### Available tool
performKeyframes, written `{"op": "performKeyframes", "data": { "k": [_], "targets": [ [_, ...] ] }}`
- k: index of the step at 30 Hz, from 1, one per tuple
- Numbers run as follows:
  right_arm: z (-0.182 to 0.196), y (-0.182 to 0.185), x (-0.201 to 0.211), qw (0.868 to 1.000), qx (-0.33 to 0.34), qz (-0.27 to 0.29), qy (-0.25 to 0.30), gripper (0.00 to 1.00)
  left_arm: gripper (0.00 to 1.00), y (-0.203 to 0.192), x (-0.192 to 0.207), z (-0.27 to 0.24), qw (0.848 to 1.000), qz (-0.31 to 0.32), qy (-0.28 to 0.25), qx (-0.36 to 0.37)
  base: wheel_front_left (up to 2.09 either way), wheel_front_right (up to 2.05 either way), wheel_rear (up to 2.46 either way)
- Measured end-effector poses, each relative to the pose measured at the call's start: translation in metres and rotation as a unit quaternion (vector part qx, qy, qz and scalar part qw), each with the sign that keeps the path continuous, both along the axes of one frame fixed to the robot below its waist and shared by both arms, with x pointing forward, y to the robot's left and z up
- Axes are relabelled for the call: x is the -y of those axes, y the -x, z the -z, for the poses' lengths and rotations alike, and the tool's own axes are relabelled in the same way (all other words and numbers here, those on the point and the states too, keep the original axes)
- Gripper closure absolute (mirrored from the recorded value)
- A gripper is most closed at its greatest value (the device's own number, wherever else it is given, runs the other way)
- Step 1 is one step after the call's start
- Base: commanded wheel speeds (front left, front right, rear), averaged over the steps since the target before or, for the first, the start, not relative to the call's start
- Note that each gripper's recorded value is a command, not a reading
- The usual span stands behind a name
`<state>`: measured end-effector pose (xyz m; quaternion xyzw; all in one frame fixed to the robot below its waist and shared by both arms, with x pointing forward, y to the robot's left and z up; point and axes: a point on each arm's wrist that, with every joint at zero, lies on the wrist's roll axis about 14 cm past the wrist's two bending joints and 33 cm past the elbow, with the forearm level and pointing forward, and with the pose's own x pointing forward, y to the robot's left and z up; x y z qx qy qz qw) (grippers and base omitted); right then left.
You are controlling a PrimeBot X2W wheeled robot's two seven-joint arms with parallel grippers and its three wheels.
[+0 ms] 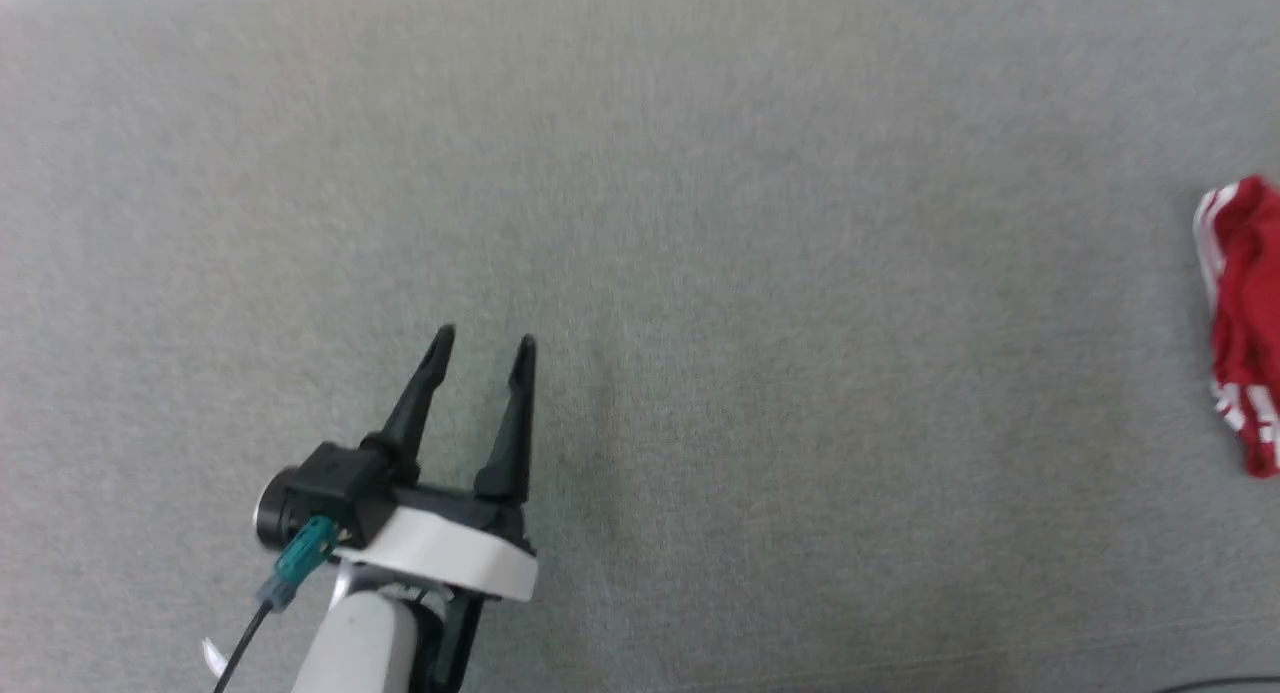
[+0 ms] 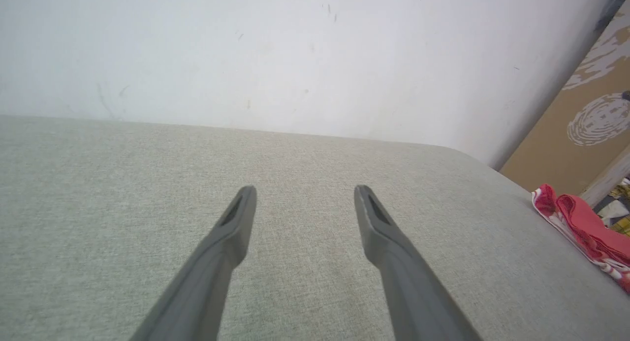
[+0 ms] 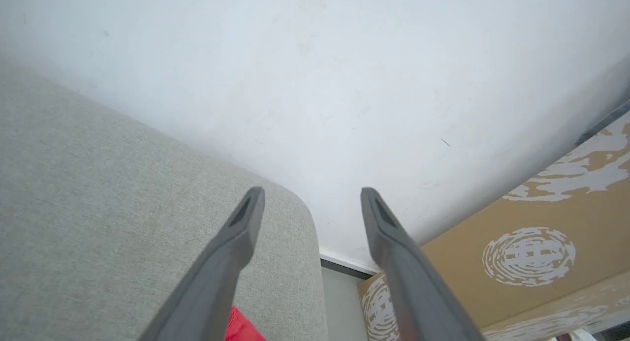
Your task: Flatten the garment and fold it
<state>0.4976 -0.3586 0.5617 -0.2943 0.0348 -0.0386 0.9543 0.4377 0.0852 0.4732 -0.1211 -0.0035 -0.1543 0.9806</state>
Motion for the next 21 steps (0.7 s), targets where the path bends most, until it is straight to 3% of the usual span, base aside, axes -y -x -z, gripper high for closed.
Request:
{"op": "performKeyframes", "data": {
  "k": [4,10,21],
  "targets": [
    [-0.044,0.018,-0.027,0.994,0.086,-0.028,-0.063,0.0,0.0,0.01,-0.015,-0.022,0.999,-0.025,-0.006,0.025,0.0,0.0,0.0],
    [-0.077,0.051,-0.076,0.97,0.179,-0.072,-0.15,0.0,0.0,0.029,-0.038,-0.045,0.996,-0.068,-0.015,0.05,0.0,0.0,0.0],
    [-0.024,0.089,-0.151,0.943,0.152,-0.105,-0.277,0.0,0.0,0.057,-0.07,-0.047,0.99,-0.126,-0.031,0.048,0.0,0.0,0.0]
  ]
}}
